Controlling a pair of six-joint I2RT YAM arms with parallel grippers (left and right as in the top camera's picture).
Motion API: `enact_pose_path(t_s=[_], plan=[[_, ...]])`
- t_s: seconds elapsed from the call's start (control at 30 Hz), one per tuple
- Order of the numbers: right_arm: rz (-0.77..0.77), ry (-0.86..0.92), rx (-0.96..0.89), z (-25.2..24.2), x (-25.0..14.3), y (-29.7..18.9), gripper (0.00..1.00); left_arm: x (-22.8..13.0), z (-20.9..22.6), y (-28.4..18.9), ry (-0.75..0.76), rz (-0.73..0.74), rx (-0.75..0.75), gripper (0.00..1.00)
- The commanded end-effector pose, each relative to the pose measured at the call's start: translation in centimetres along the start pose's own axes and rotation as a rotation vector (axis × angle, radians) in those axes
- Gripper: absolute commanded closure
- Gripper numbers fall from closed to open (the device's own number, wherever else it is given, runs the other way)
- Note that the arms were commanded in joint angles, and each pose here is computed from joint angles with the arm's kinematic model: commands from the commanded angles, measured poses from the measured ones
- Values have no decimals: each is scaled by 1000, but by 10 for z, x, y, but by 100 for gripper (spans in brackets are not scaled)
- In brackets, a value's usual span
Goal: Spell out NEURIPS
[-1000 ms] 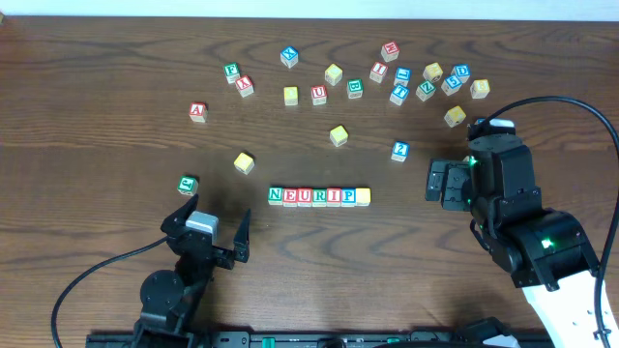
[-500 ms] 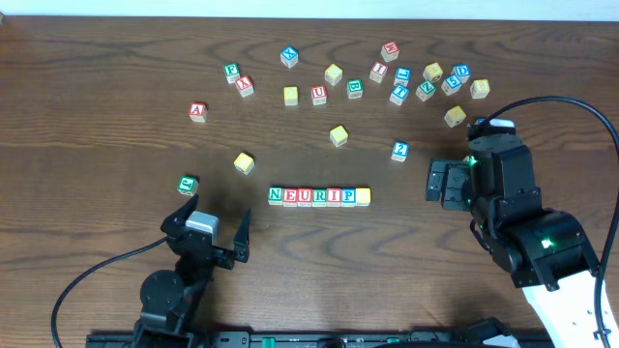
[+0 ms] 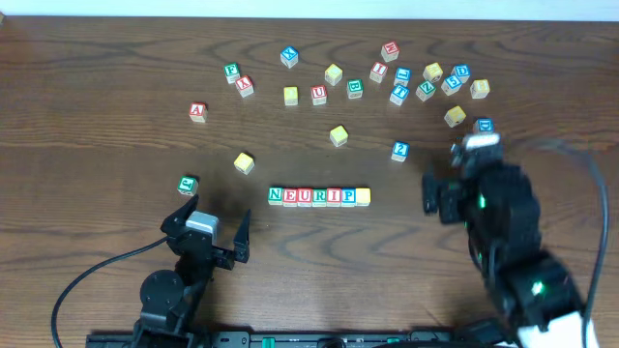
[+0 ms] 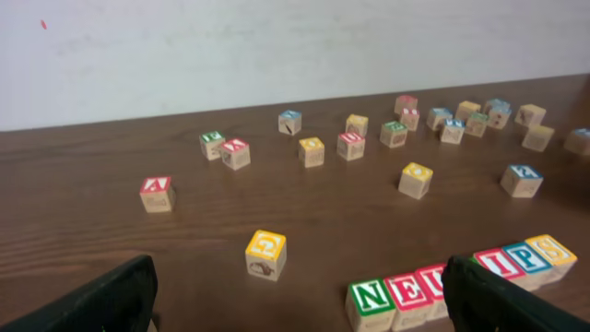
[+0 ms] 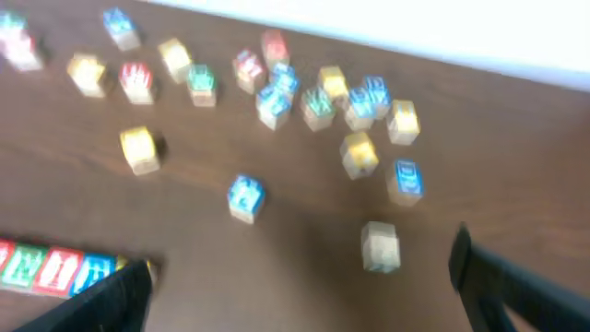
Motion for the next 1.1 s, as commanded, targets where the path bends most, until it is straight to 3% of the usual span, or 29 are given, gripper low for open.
enact_pose_path(t_s=[0.0,0.23,0.6,1.07], plan=[[-70,-193,47,18,-33,3,1,-12,2,1,-6,40,1,3],[-103,-208,-17,22,-90,11,1,-12,2,1,-6,40,1,4],[-148,-291,6,29,-118,16,1,-12,2,1,-6,40,1,3],[-304,-243,-108,11,-98,-3,1,-12,2,1,-6,40,1,3]])
Point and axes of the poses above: each gripper's point midway between its finger pads, its own y axis out along the fingers, its own z axis along the line the jaws close on, x = y × z, the point moved 4 cm from there along -y, back along the fingers, and after that the axes turned 10 degrees about -y, right-handed, at the moved point
